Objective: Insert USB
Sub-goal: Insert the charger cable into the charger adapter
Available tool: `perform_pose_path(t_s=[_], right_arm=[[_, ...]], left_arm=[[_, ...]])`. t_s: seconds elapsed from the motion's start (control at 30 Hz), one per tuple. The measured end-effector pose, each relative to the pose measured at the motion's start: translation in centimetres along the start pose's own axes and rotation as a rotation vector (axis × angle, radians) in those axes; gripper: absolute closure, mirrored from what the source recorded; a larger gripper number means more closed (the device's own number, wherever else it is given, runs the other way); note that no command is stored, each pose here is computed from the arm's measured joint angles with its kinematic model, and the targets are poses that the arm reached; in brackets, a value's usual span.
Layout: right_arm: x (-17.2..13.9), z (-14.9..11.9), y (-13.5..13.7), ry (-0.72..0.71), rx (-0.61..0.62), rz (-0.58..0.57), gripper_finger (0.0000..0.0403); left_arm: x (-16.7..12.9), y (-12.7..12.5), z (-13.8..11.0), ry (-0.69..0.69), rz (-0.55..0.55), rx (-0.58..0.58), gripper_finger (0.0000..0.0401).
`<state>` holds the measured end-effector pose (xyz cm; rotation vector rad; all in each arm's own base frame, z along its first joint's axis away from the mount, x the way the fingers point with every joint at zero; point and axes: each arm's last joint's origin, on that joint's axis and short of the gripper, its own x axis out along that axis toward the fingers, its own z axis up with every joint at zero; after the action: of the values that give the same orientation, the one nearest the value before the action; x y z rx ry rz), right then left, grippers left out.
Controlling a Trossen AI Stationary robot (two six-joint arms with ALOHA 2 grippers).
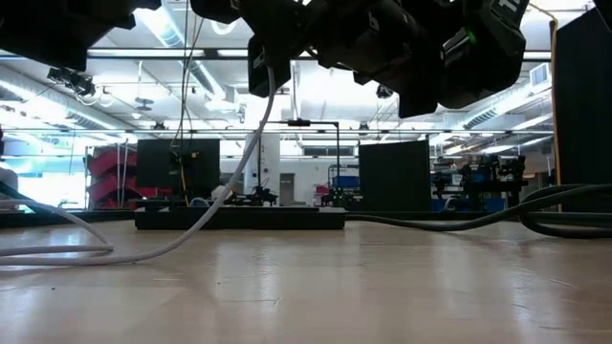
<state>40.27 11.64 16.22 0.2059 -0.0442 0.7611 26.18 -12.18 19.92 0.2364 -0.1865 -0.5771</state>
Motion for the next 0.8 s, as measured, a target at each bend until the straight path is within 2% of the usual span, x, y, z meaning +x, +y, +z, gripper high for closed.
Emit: perform_pose_path(t_s=[0.8], right_arm=[[0.95,0.82,-0.41,0.004,0.01,-0.019,0.029]], left_arm=[[-0.01,-0.08,-0.15,0.02,-0.01,0.015,0.0401]])
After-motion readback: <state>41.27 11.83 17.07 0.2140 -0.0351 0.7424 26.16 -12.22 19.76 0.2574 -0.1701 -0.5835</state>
